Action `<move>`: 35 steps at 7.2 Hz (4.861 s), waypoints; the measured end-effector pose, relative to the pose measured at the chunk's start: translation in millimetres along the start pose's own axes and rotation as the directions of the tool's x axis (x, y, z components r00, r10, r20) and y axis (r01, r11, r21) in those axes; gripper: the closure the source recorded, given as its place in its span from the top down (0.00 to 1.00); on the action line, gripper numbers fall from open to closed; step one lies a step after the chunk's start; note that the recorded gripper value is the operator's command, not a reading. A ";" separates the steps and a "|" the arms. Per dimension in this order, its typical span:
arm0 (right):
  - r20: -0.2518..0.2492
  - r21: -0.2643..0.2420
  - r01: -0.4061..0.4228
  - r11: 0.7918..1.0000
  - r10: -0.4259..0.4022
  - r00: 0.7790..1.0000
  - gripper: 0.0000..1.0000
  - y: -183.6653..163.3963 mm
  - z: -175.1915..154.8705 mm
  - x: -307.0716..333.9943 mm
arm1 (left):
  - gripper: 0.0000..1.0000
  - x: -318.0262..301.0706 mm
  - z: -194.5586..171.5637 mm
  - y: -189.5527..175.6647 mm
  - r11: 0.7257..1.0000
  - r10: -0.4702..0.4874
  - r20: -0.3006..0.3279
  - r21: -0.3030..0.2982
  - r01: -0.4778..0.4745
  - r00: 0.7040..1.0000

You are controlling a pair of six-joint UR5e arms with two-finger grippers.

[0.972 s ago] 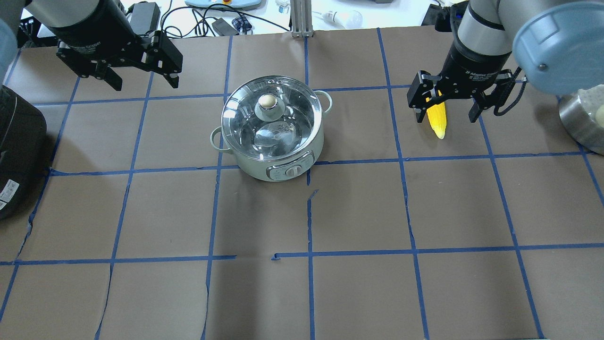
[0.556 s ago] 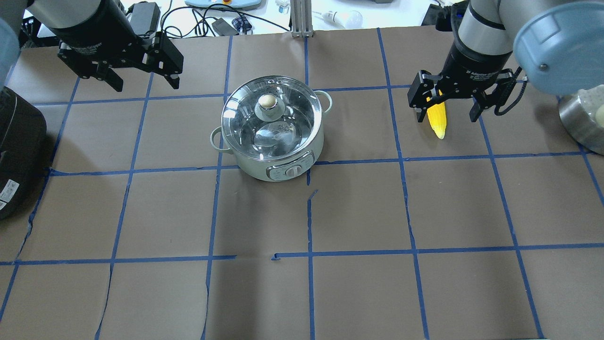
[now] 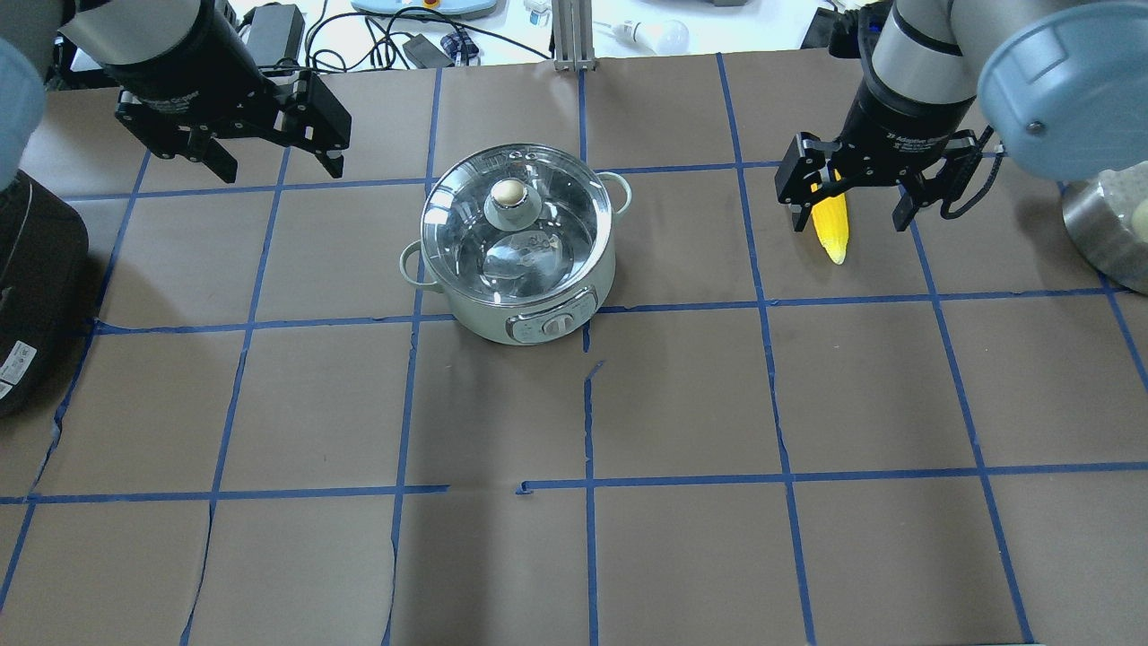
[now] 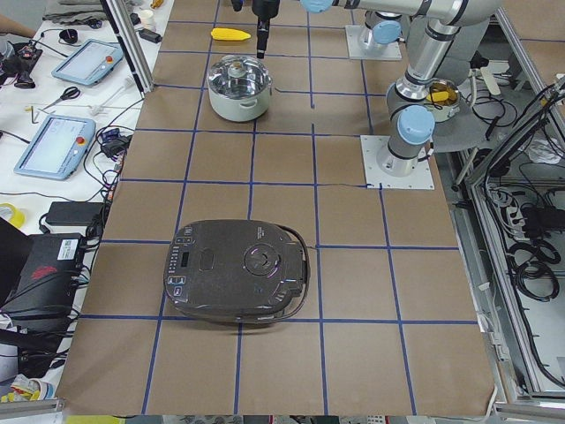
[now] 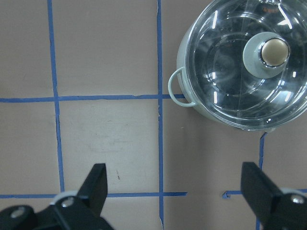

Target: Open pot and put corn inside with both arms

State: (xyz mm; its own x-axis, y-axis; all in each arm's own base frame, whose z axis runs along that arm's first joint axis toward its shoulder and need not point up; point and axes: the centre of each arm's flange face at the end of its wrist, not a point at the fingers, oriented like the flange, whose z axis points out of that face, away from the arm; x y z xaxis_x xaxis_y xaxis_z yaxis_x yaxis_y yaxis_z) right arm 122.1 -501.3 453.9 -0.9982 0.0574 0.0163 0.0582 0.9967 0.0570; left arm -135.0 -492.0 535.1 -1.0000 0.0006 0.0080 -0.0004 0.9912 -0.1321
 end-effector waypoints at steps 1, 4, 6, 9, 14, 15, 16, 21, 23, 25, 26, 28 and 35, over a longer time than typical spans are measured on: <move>0.003 0.000 0.001 1.000 -0.001 1.000 1.00 -0.3 0.3 -0.3 | 0.99 0.8 3.9 -5.0 1.000 -0.006 -0.003 -0.002 0.006 1.000; 0.000 -0.003 0.002 1.000 -0.002 1.000 1.00 -0.6 1.2 -0.1 | 0.99 19.2 12.5 -32.9 0.997 -0.078 -0.012 0.013 0.078 0.997; 0.004 -0.003 0.001 1.000 -0.001 1.000 1.00 -0.7 1.3 -0.4 | 1.00 81.2 56.3 -62.5 0.998 -0.058 -0.038 0.036 0.060 0.998; 0.000 0.005 -0.002 1.000 0.002 1.000 1.00 -3.1 1.0 1.7 | 1.00 131.3 157.5 -87.4 0.999 -0.029 -0.025 -0.034 0.028 0.999; 0.005 0.100 -0.049 0.994 0.049 0.999 1.00 -71.3 49.1 26.0 | 1.00 143.9 209.5 -99.4 0.999 -0.037 -0.032 -0.040 0.036 0.999; 0.012 0.103 -0.074 0.992 0.073 0.997 1.00 -89.3 67.6 41.5 | 0.97 148.9 213.3 -94.5 0.998 -0.029 -0.030 -0.048 0.027 0.999; 0.015 0.119 -0.087 0.989 0.085 0.996 1.00 -110.8 91.1 55.1 | 0.91 155.8 215.8 -89.0 0.998 -0.015 -0.027 -0.053 0.014 1.000; -0.003 0.235 -0.033 0.971 0.034 0.999 1.00 -183.8 192.7 78.1 | 0.00 162.0 211.7 -85.8 0.999 0.015 -0.028 -0.028 -0.016 0.999; -0.010 0.218 -0.005 0.976 0.007 1.000 1.00 -191.2 221.1 87.5 | 0.00 158.0 190.6 -87.9 1.000 0.022 -0.032 0.005 -0.022 0.999; -0.006 0.194 0.001 0.981 0.000 1.000 0.99 -195.1 241.2 88.4 | 0.00 142.3 153.9 -94.0 0.999 0.014 -0.039 0.052 -0.012 0.999; -0.004 0.183 0.001 0.983 -0.001 1.000 0.64 -197.1 249.7 88.6 | 0.00 116.5 140.6 -101.7 0.998 -0.018 -0.041 0.063 0.020 0.999; -0.004 0.174 0.004 0.985 -0.003 1.000 0.00 -199.8 257.4 89.5 | 0.00 47.4 125.3 -116.6 0.996 -0.057 -0.051 0.062 0.060 0.997; 0.002 0.272 0.043 0.961 -0.046 0.999 0.00 -187.4 129.0 14.8 | 0.00 -232.3 270.5 -103.5 0.999 -0.041 -0.040 -0.026 0.040 0.998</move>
State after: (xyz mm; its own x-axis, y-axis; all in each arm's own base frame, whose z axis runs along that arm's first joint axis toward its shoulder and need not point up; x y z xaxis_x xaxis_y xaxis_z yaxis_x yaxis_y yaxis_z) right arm 94.8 -679.8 314.8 -0.9999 0.0121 0.0118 0.0093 0.9764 -0.2157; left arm 95.1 -630.5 278.8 -0.9980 -0.0350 0.0535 -0.0405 0.9936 -0.1058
